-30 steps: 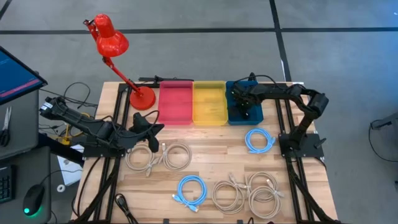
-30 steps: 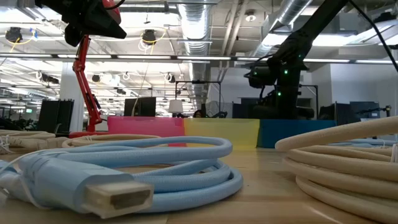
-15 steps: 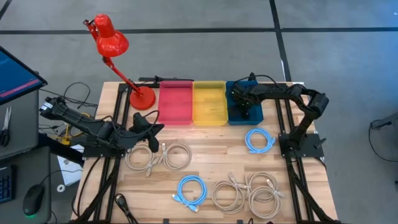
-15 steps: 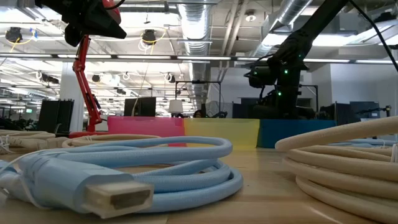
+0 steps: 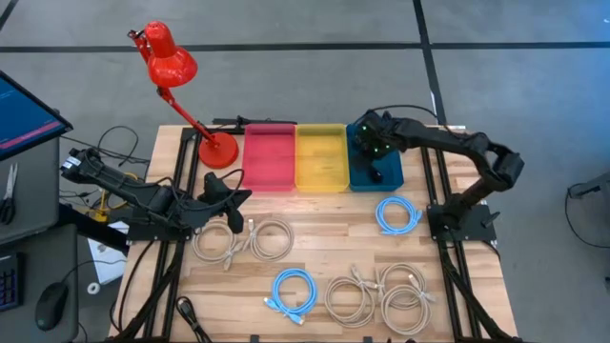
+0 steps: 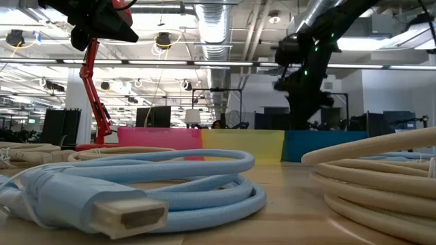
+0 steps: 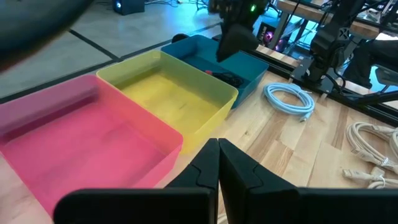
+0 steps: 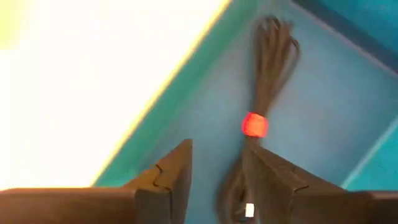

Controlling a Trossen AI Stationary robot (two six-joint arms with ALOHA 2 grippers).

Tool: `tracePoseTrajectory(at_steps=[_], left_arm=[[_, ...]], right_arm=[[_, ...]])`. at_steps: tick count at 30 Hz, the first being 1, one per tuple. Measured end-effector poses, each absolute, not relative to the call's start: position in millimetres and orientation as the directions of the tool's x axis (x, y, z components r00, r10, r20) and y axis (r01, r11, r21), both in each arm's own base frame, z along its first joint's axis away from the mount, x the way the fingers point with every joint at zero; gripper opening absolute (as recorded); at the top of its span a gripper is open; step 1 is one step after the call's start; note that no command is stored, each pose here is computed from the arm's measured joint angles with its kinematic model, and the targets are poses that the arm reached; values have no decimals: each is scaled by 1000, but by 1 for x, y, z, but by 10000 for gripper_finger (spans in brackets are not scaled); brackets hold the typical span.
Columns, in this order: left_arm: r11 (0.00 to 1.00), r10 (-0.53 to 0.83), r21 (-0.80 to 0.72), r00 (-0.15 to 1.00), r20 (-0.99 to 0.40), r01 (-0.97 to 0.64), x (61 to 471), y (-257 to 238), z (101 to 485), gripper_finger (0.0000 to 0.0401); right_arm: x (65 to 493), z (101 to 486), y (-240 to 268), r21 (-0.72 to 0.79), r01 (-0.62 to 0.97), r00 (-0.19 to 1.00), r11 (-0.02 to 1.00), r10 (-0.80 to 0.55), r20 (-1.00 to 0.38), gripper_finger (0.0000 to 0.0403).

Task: Pick & Place USB Port
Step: Put the brown charger cable into the red bin

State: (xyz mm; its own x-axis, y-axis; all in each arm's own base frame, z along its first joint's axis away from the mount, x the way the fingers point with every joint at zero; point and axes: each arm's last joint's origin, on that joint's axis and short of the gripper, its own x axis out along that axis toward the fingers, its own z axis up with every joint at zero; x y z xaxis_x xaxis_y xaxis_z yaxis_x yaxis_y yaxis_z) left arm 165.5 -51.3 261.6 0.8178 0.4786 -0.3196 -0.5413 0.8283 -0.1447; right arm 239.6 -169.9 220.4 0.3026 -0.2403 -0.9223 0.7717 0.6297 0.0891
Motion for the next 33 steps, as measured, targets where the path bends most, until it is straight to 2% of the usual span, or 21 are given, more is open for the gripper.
tracePoseTrajectory(at_steps=[7,12,17,33], left_arm=[[828,479,-145,818,-320,-541,165,-51,262,4],[828,479,-145,818,-319,-541,165,-51,262,4],[828,478,-145,818,-319,-541,165,-51,262,4],[828,479,-145,818,-320,-541,165,-51,262,4]], right_arm=[[237,258,-153,274,637,516,720,-134,-846,103],[236,275,-135,262,529,578,807,-117,-807,88],[238,284,-119,239,448,609,862,-98,-787,75],[254,285,-73,263,312,619,913,15,-785,71]])
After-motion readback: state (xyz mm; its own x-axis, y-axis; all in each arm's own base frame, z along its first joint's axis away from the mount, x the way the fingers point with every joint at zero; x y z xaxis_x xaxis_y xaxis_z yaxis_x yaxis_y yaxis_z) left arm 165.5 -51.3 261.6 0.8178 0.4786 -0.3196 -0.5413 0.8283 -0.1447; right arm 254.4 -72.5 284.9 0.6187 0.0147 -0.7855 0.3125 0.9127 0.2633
